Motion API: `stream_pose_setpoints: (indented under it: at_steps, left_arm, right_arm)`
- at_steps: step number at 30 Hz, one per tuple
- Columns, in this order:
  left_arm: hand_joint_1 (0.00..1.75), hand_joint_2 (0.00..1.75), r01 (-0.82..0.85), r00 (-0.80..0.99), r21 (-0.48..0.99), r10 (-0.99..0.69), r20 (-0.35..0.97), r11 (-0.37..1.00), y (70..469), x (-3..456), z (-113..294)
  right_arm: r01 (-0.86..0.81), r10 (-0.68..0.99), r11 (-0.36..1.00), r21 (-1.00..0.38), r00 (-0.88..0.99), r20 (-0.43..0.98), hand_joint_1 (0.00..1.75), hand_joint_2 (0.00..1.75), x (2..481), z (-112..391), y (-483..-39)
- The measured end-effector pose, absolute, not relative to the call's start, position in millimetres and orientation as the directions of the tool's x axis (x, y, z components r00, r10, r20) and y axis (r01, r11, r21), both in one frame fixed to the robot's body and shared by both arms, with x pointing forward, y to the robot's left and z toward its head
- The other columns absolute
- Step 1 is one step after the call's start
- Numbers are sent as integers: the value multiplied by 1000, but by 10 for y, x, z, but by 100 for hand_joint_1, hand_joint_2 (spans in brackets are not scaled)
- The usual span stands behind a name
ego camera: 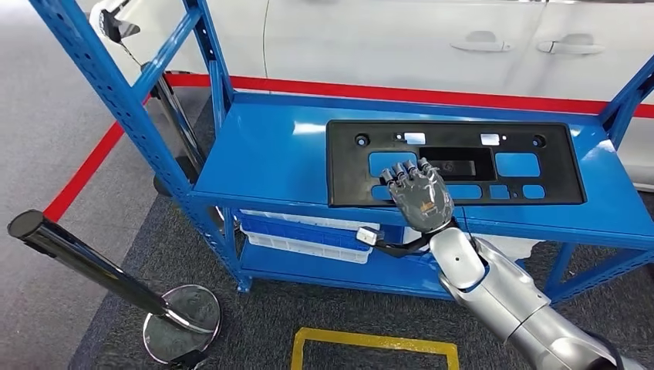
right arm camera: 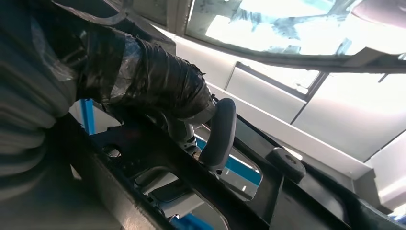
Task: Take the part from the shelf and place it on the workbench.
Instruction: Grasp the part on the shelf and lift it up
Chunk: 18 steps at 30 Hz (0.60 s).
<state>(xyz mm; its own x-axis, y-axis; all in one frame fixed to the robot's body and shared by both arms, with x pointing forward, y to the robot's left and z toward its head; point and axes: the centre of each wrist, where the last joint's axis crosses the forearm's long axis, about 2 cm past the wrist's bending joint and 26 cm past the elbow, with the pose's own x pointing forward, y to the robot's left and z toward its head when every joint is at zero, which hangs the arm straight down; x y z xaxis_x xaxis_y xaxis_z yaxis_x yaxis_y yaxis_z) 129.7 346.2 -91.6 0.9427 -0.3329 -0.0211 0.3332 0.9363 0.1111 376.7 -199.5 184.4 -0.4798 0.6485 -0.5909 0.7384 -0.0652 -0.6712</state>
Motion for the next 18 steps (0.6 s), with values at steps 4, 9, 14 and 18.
stream_pose_setpoints:
  at_steps: [4,9,14,18]
  left_arm:
    - [0,175,332,943,111,-332,-19,937,3469,1301,-914]
    - [0,175,325,946,106,-325,-15,940,3466,1285,-919]
    - [0,175,317,948,97,-317,-14,944,3480,1245,-928]
    - [0,175,301,954,91,-300,-22,949,3544,1166,-942]
  right_arm:
    - [737,648,-75,-672,-476,-595,175,175,3776,1835,-2031]
    - [734,662,-89,-673,-462,-591,175,175,3794,1833,-2077]
    - [731,676,-106,-674,-444,-587,175,175,3828,1871,-2108]
    - [728,677,-113,-677,-442,-588,175,175,3862,1928,-2098]
